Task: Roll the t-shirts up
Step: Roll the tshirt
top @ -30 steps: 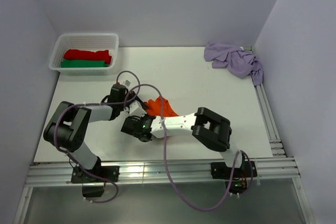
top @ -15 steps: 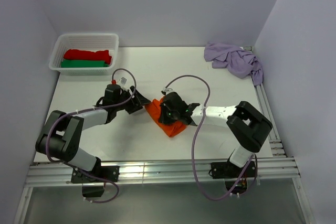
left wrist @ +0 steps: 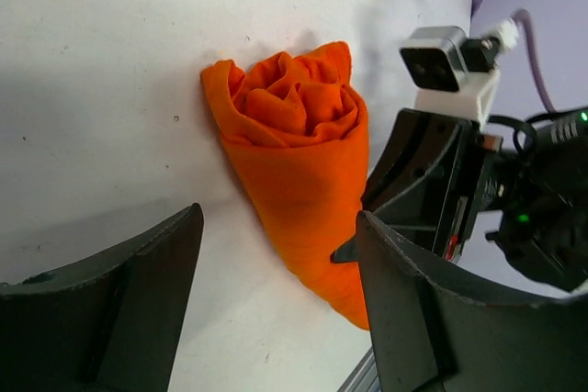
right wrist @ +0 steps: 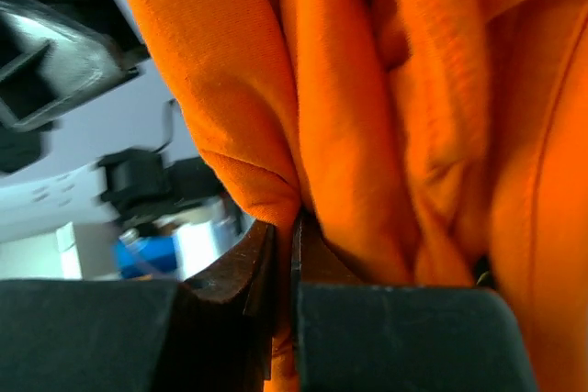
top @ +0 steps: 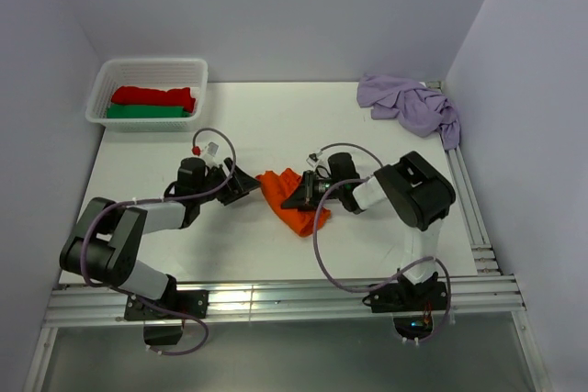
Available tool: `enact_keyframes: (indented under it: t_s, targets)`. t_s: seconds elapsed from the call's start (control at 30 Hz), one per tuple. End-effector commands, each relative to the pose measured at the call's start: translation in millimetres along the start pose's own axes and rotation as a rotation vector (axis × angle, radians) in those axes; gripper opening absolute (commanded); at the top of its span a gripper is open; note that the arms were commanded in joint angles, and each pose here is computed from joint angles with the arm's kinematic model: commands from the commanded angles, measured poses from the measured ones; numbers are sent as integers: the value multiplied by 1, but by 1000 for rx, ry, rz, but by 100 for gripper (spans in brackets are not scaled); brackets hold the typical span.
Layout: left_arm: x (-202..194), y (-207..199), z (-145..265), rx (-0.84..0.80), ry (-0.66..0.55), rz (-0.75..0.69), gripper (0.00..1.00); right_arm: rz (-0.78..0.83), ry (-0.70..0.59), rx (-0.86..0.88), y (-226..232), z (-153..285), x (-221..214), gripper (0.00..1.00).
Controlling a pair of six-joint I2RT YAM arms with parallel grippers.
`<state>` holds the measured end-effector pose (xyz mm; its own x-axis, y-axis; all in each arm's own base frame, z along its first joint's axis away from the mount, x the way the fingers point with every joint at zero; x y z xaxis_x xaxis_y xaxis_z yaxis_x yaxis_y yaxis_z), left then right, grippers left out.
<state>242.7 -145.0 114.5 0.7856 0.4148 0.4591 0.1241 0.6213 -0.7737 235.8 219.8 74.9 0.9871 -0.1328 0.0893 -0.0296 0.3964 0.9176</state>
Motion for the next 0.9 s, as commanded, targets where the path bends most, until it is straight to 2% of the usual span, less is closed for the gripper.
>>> enact_keyframes:
  t_s: [0.0, 0.1, 0.4, 0.63, 0.87]
  targets:
    - [2, -2, -3, -73, -32, -38, 72, -127, 111, 61, -22, -1, -3, 0]
    - [0, 0, -7, -92, -41, -49, 73, -187, 131, 59, -30, 1, 1, 0]
    - [1, 1, -33, -181, -59, -40, 77, -189, 172, 25, -34, 1, 9, 0]
    - [2, -9, -35, -243, -125, -50, 92, -203, 186, 12, -35, -2, 13, 0]
    - [-3, -4, -49, -187, -90, -37, 92, -207, 181, 10, -36, -1, 13, 0]
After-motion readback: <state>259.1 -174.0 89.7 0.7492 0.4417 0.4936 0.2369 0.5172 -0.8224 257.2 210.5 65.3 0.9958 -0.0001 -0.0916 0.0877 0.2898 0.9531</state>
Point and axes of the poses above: each gripper's point midway between its finger pads, its own z axis back along the fingers, its own y axis along the line the jaws close on, x = y × z, the point moved 10 cm from there along z, back along the fingers, and after that the axes turned 5 degrees about -z, right-handed, at the moved point
